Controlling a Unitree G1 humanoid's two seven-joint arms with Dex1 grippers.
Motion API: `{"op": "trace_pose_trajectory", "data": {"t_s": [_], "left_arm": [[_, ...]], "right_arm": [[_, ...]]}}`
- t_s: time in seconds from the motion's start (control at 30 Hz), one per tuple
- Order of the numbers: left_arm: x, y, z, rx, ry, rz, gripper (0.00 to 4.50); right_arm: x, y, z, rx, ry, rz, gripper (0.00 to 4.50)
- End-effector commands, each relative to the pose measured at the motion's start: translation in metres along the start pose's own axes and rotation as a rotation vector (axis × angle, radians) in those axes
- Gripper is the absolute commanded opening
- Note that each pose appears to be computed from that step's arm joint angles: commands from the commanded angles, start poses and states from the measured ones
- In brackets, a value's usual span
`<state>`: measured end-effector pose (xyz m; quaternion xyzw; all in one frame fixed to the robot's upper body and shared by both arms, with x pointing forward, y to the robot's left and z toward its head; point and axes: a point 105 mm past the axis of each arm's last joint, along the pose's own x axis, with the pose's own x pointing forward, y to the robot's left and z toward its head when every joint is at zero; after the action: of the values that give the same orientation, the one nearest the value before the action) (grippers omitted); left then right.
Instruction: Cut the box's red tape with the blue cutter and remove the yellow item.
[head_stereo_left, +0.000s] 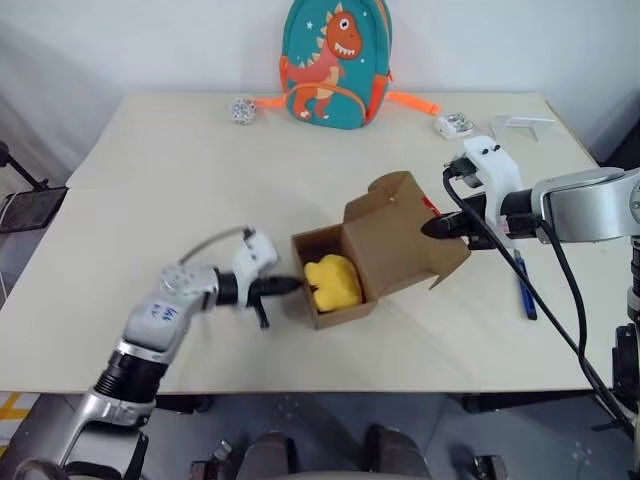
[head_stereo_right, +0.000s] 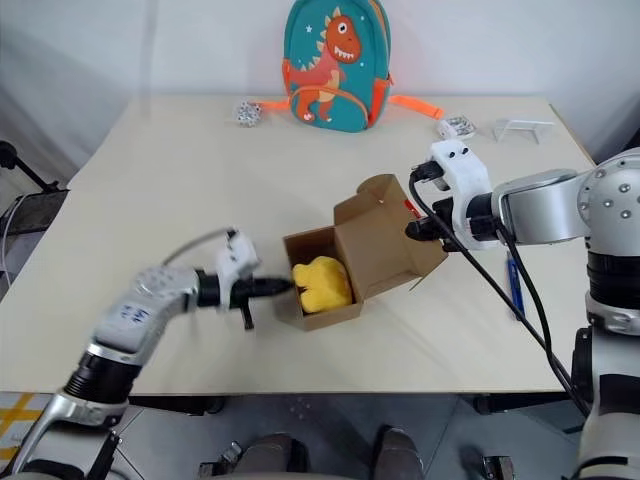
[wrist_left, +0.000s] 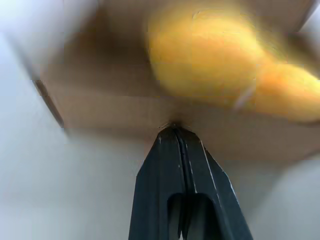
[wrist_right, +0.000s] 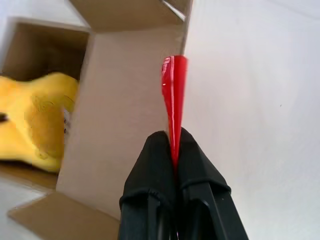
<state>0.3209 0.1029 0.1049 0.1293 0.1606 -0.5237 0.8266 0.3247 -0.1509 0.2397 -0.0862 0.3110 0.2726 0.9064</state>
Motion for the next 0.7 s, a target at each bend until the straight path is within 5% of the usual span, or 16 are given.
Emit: {"op": "trace_pose_trajectory", "data": {"t_s": [0.03,0.7], "left_arm": [[0.008,-0.007,0.000,0.024,0.024,-0.033,0.00],[-0.001,0.004,0.039,0.080,-0.127,0.019,0.00]], "right_arm": [[0.000,0.016,0.003,-0.092,-0.002,0.015,0.01],[0.013,-0.004,-0.021,-0.074,0.048,-0.111,0.01]]}}
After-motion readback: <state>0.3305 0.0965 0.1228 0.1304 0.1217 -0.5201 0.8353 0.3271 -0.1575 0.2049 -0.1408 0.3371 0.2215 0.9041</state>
